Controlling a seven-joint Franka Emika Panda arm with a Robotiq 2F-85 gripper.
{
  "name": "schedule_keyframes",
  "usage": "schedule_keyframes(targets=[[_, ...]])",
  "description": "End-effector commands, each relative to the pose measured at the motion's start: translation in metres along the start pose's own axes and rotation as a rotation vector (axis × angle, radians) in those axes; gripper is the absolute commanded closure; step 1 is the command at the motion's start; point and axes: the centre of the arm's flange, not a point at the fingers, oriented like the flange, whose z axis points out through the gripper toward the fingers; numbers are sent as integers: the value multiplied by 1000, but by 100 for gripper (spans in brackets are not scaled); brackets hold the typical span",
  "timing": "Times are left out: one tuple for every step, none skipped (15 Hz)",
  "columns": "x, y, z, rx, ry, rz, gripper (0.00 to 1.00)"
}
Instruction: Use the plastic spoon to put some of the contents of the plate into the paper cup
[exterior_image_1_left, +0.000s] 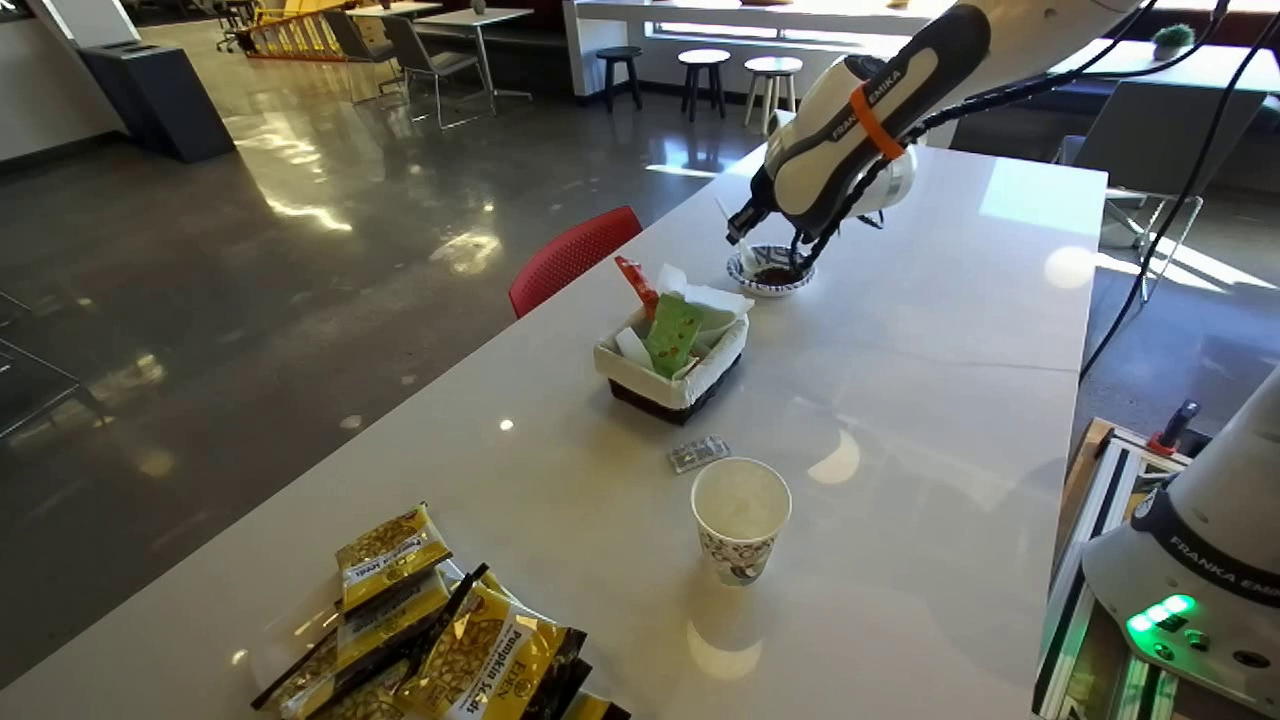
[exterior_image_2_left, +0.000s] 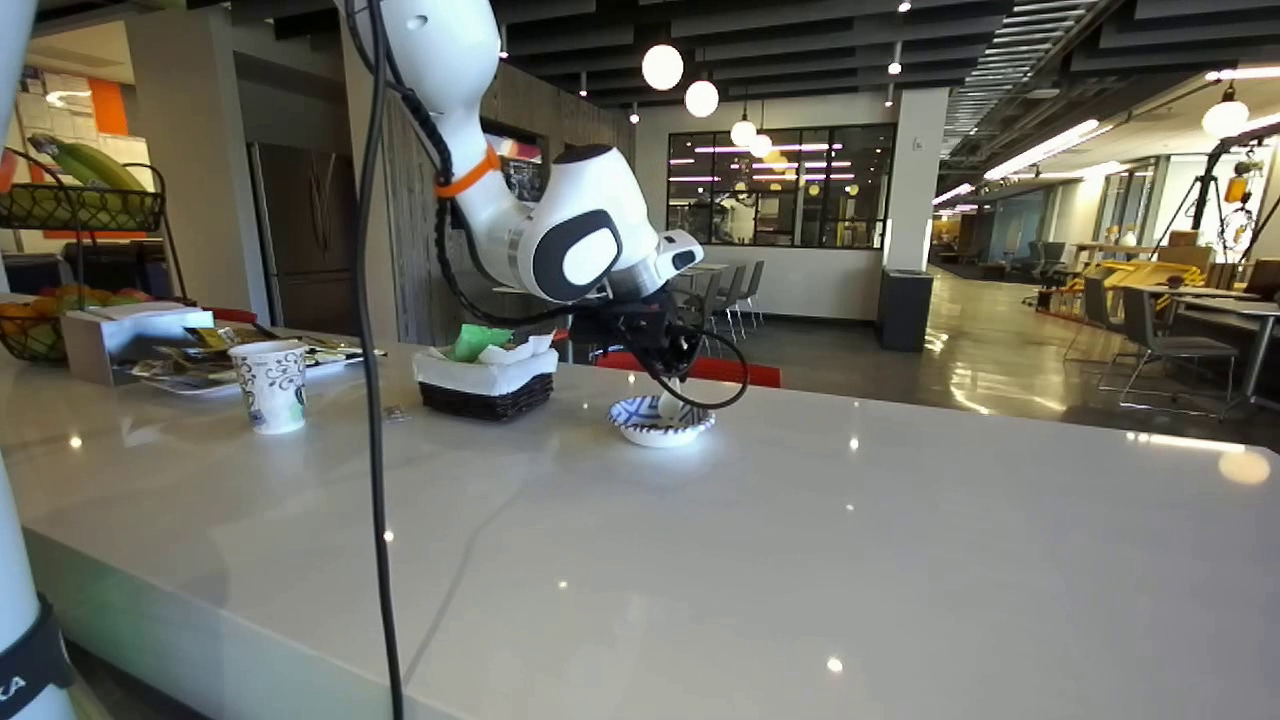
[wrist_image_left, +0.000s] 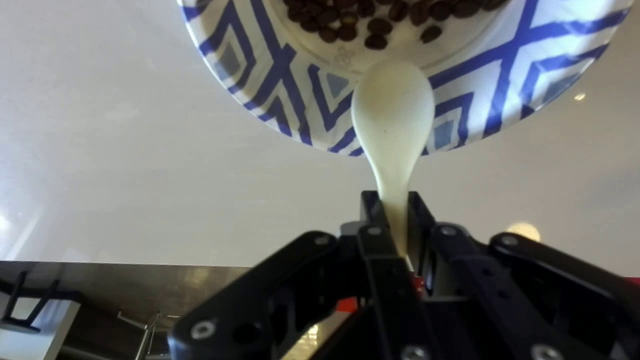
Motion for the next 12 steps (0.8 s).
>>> schedule_keyframes(targets=[[-9, -6, 7, -12, 38, 34, 96], [-10, -6, 8, -15, 41, 32, 96], [-11, -7, 10, -11, 38, 29, 96], [-12, -7, 12, 4, 30, 24, 96], [-14, -9, 14, 8, 19, 19, 96], [-15, -10, 15, 15, 10, 14, 96], [-16, -12, 16, 23, 2, 10, 96], [-16, -13, 17, 31, -7, 6, 96], [-15, -14, 17, 34, -6, 5, 96], [-14, -13, 16, 38, -8, 5, 96], [-14, -13, 16, 43, -12, 5, 96], [-14, -13, 15, 50, -16, 2, 96]])
